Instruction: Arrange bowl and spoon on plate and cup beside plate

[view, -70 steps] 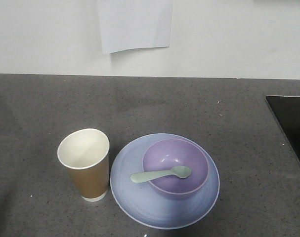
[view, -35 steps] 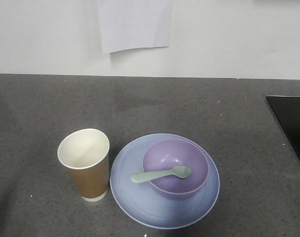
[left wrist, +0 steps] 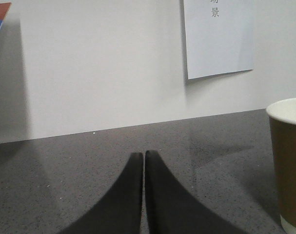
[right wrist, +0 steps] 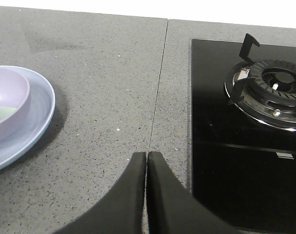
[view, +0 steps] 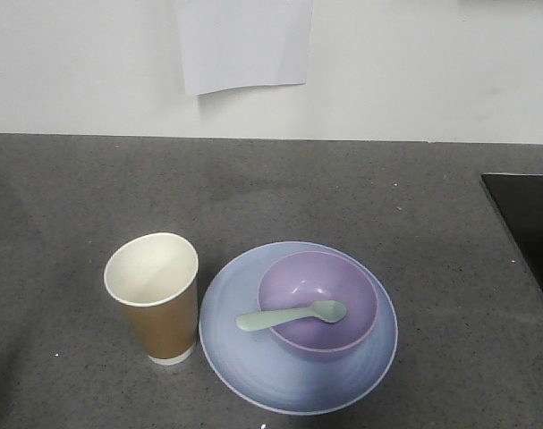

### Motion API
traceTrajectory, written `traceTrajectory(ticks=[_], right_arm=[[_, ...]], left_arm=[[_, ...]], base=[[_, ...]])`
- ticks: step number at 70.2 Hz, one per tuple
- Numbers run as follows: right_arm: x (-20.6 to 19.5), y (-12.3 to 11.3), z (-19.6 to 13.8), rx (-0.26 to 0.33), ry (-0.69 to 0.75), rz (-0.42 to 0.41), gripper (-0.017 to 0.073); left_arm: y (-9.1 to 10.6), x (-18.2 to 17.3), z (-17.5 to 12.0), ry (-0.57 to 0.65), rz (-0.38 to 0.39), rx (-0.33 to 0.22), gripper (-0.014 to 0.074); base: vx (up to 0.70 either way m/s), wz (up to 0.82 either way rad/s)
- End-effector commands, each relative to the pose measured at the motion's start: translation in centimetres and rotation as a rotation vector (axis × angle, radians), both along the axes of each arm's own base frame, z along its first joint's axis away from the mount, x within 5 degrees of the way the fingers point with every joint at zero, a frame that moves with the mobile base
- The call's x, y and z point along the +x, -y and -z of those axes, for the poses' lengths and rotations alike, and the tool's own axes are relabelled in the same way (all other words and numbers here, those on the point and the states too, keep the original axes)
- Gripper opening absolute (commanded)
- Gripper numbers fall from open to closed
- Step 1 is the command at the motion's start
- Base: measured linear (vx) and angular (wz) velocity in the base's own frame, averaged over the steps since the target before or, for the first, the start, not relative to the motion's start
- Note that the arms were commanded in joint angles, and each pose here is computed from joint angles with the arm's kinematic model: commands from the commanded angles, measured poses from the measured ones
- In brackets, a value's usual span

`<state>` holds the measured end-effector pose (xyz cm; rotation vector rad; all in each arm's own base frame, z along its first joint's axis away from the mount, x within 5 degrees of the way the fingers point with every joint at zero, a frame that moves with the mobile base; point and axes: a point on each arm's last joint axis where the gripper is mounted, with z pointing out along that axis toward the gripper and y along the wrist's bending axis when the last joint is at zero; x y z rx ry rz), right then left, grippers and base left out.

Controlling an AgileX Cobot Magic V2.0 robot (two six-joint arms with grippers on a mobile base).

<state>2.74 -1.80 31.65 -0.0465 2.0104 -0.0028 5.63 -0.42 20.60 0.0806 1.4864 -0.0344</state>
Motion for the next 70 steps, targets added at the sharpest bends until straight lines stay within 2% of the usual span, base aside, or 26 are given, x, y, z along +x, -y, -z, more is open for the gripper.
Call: traceTrajectory(ticks=[1, 36, 46, 70], right_arm=[[0.3, 0.0, -1.2, -0.012, 0.078, -0.005, -0.001], [0.3, 0.0, -1.2, -0.012, 0.078, -0.005, -0.001], [0.9, -0.3, -0.4, -0.035, 0.111, -0.015, -0.001], [2.3, -1.7, 4.4, 0.081, 0.374, 0.001, -0.001]], left_arm=[[0.0, -0.3, -1.0, 0.094, -0.003, -0.014, -0.0006], [0.0, -0.3, -1.0, 0.094, -0.003, -0.014, -0.0006], [0.0, -0.3, -1.0, 0.094, -0.003, -0.014, -0.0006], [0.0, -0.2, -0.9, 0.081, -0.003, -0.013, -0.0006]], base=[[0.0, 0.0], [0.0, 0.0], [0.0, 0.0], [0.0, 0.0]])
